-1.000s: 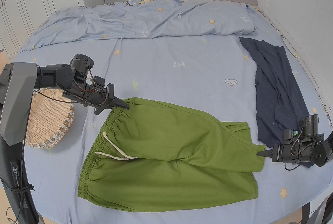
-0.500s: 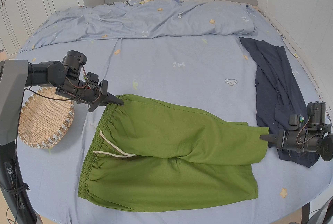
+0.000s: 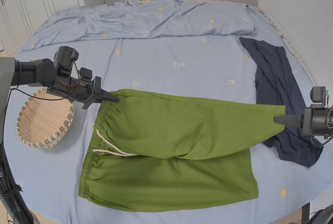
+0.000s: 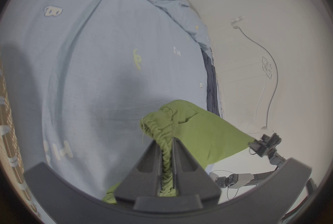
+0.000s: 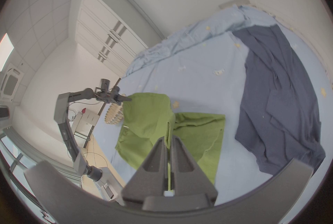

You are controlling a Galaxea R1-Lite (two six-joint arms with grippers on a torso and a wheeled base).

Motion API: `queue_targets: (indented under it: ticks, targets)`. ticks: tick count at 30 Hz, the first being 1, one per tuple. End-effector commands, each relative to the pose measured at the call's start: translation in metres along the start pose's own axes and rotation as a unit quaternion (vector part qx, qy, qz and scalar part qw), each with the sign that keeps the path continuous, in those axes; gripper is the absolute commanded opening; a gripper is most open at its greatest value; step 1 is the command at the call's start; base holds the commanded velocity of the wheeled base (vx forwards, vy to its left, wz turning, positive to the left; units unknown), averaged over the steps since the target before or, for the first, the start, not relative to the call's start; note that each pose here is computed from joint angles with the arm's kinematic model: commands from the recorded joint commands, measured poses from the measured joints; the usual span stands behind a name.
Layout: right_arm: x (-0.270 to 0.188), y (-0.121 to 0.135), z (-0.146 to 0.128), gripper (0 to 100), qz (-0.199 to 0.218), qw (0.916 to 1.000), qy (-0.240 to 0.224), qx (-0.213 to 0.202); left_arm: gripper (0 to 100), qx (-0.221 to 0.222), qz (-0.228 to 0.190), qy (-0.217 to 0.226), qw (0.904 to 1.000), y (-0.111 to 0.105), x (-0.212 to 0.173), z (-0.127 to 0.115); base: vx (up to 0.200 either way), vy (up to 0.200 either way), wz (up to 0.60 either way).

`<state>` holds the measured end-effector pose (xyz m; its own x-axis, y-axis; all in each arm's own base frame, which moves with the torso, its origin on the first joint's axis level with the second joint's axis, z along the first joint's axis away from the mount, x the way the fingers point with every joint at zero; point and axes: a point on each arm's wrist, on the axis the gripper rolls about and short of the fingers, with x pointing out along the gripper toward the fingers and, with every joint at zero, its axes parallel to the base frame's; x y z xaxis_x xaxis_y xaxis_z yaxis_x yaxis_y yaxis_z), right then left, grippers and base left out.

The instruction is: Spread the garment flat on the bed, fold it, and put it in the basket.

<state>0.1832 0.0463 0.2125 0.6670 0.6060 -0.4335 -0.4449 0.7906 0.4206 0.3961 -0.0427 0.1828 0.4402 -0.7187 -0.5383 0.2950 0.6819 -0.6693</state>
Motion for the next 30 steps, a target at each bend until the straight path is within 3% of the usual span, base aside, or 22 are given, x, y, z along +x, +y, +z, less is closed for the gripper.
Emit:
queue_targets:
  ticks: [1,8,14,21,30]
  targets:
    - [-0.048,0.042,0.018,0,0.036,0.9957,-0.067,-0.052,0,0.031,-0.004,-0.036,0.9989,-0.011,-0.021,-0.009,0.0,0.0,0.0]
    - [-0.047,0.044,0.02,0,0.043,0.9954,-0.065,-0.056,0,0.048,-0.005,-0.059,0.9971,-0.01,-0.026,-0.012,0.0,0.0,0.0]
    - [-0.006,0.022,0.028,0,0.024,0.9983,-0.035,-0.039,0,0.046,0.001,-0.069,0.9966,0.0,-0.029,-0.014,0.0,0.0,0.0]
    - [0.054,-0.009,0.059,0,0.01,0.9988,-0.038,-0.031,0,0.053,0.013,-0.11,0.9925,0.019,-0.041,-0.01,0.0,0.0,0.0]
    - [0.095,-0.033,0.104,0,-0.001,0.9973,-0.062,-0.039,0,0.078,0.014,-0.145,0.9862,0.029,-0.042,-0.005,0.0,0.0,0.0]
